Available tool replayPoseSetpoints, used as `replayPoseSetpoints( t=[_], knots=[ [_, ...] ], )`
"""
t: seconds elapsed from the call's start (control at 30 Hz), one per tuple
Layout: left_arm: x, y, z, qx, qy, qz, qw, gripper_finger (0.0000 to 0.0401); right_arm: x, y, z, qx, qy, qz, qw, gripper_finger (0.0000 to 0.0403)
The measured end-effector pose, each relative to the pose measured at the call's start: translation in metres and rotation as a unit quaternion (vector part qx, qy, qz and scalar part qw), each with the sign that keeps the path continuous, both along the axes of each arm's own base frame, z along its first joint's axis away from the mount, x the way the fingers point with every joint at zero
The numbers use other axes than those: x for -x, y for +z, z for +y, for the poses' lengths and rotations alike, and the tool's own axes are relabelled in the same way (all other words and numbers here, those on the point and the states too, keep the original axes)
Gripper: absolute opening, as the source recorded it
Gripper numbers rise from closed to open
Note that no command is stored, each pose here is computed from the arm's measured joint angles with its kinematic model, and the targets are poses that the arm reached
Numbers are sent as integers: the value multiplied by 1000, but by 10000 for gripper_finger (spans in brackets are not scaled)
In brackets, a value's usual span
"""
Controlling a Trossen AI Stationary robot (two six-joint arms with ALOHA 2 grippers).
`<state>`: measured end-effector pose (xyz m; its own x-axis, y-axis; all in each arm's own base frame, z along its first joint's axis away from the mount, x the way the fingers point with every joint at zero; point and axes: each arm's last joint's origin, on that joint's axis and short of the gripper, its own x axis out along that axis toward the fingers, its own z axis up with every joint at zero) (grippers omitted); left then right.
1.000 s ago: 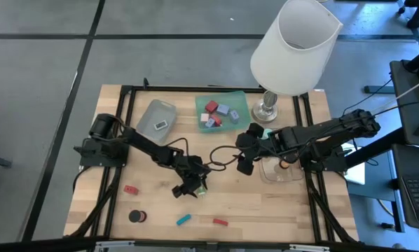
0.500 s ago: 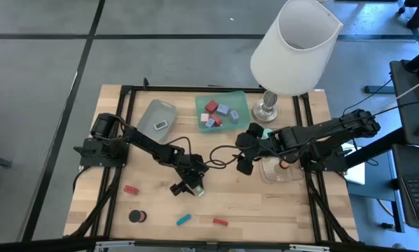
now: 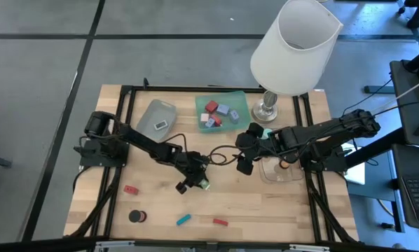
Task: Pick & Place Office items
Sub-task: Put the green charger adapter into the green bin
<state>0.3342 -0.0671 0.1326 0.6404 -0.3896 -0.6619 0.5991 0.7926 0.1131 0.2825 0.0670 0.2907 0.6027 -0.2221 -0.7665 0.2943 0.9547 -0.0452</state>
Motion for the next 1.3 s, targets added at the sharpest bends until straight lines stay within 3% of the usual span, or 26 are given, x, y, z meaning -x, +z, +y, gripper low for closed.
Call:
replayPoseSetpoints(
  t=[0.23,0.4,0.57,0.8,0.93,1.13,1.3],
  knots=[
    [5,48,10,-90,105,-101,985,143,0,0,0,1,1,1,1000,291],
    [4,74,36,-138,226,-163,950,143,0,0,0,12,15,4,1000,291],
    [-1,80,82,-144,322,-192,916,143,0,0,0,17,21,6,1000,291],
    [2,74,159,-82,458,-207,861,143,0,0,-1,26,15,4,1000,291],
    [8,59,191,-83,506,-182,839,143,0,0,-1,35,23,6,999,291],
    [11,35,214,-80,538,-148,826,143,0,0,-1,45,36,10,998,291],
    [12,25,222,-67,529,-133,835,143,0,0,-1,51,43,12,998,291]
  ],
)
